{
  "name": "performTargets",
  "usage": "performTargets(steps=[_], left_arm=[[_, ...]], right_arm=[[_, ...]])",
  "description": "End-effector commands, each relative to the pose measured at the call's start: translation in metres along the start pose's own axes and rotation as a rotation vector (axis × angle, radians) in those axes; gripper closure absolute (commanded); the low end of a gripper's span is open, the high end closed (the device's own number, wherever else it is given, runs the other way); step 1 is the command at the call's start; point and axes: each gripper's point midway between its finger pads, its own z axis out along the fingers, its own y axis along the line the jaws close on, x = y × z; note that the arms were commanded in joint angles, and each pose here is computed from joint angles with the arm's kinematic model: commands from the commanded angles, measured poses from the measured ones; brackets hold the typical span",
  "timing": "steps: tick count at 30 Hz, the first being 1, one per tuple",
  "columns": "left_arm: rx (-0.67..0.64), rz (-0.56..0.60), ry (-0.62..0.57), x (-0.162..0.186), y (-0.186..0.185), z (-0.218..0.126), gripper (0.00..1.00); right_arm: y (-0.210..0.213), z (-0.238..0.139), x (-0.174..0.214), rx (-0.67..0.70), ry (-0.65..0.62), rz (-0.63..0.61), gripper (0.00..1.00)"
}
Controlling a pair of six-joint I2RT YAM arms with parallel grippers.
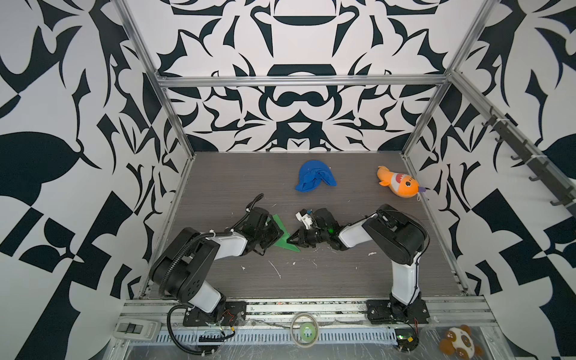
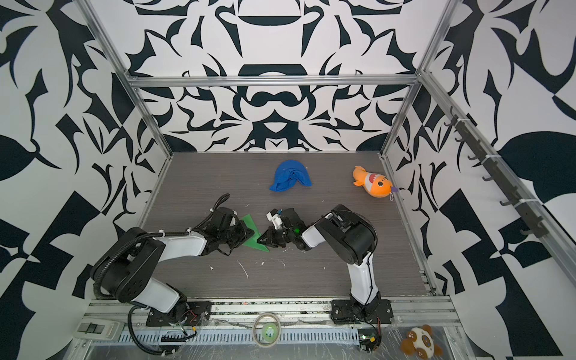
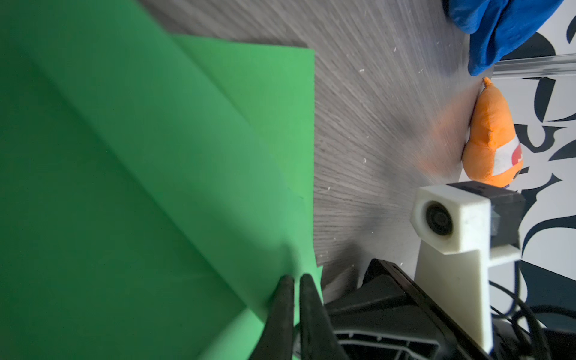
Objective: Fold a paper plane with a square sheet of paper (pick it up from the middle)
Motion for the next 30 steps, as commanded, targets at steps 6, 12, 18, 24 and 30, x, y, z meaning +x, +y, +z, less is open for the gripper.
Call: performTargets(steps=[6, 12, 18, 24, 30], left_arm=[[0.009, 0.022, 0.003, -0.003, -0.006, 0.005, 0.89], [-0.015, 0.014, 0.009, -0.002, 0.001, 0.007, 0.9], [-0.051, -0.003, 0.022, 0.002, 0.011, 0.01, 0.91], [-0.077, -0.016, 0.027, 0.005, 0.021, 0.01, 0.91], [-0.087, -0.017, 0.031, 0.007, 0.025, 0.01, 0.91]], right_arm=[[-0.039, 0.002, 0.019, 0.123, 0.052, 0.079, 0.91], [-0.04, 0.002, 0.018, 0.129, 0.051, 0.083, 0.9], [-0.029, 0.0, 0.016, 0.102, 0.06, 0.07, 0.89], [-0.007, -0.005, 0.012, 0.058, 0.081, 0.029, 0.86], [0.002, -0.016, 0.015, 0.083, 0.111, -0.012, 0.85]])
